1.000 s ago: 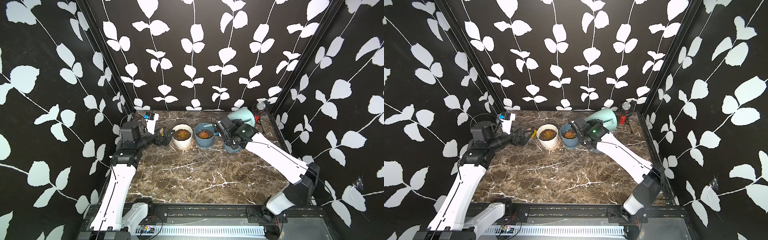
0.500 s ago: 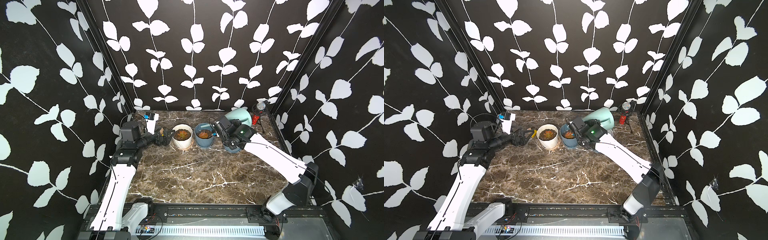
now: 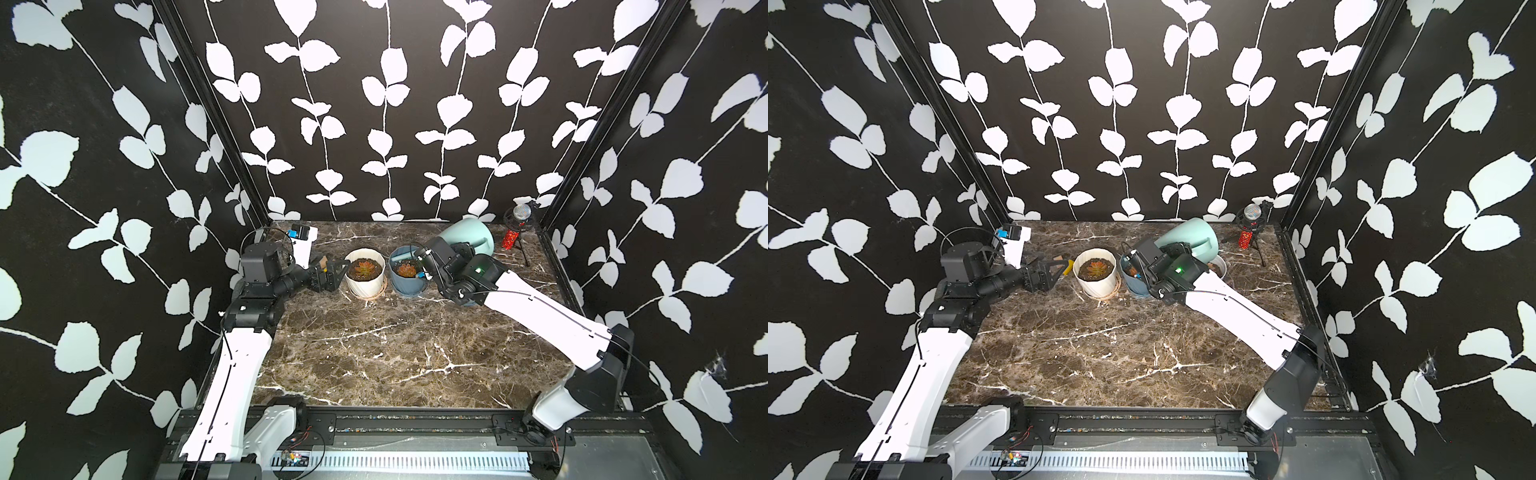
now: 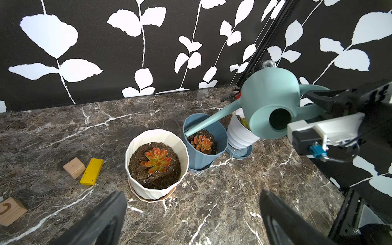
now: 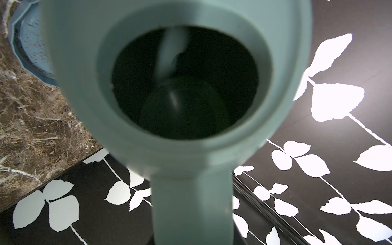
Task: Water the succulent around the soil edge
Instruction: Water the soil of the potted plant with water.
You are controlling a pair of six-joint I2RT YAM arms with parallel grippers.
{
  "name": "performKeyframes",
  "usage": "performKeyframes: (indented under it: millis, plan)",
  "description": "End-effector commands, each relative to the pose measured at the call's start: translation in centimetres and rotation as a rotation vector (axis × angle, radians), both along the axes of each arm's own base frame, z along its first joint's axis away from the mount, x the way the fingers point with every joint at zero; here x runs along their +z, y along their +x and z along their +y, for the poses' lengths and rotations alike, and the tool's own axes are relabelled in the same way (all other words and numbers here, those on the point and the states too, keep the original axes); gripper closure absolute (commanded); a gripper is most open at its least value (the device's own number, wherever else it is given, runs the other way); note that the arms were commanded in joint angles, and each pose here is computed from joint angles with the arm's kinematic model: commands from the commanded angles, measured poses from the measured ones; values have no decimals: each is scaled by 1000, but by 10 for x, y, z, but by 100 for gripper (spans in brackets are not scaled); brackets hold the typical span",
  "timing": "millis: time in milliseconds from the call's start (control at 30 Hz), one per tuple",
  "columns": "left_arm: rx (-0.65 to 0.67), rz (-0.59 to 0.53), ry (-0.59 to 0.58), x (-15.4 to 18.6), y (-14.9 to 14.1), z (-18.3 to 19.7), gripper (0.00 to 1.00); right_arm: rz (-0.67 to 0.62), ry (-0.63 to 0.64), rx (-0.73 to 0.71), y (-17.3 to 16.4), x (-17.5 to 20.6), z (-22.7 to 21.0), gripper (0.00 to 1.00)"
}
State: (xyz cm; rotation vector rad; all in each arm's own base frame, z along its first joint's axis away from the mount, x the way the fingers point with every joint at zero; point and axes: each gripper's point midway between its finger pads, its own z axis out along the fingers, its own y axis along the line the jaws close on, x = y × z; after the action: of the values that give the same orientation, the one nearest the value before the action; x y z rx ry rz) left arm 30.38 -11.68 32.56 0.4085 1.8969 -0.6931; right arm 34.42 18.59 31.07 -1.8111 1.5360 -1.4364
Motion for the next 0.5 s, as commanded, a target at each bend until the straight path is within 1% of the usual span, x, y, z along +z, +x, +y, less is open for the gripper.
performKeyframes:
  millis: [0,467]
  plan:
    - [-8,-27,-7,5,-2,0,2,-97,57,-13,-8,31,-4,100]
    - [-8,-25,-9,4,-1,0,2,-67,-13,4,-40,24,-19,100]
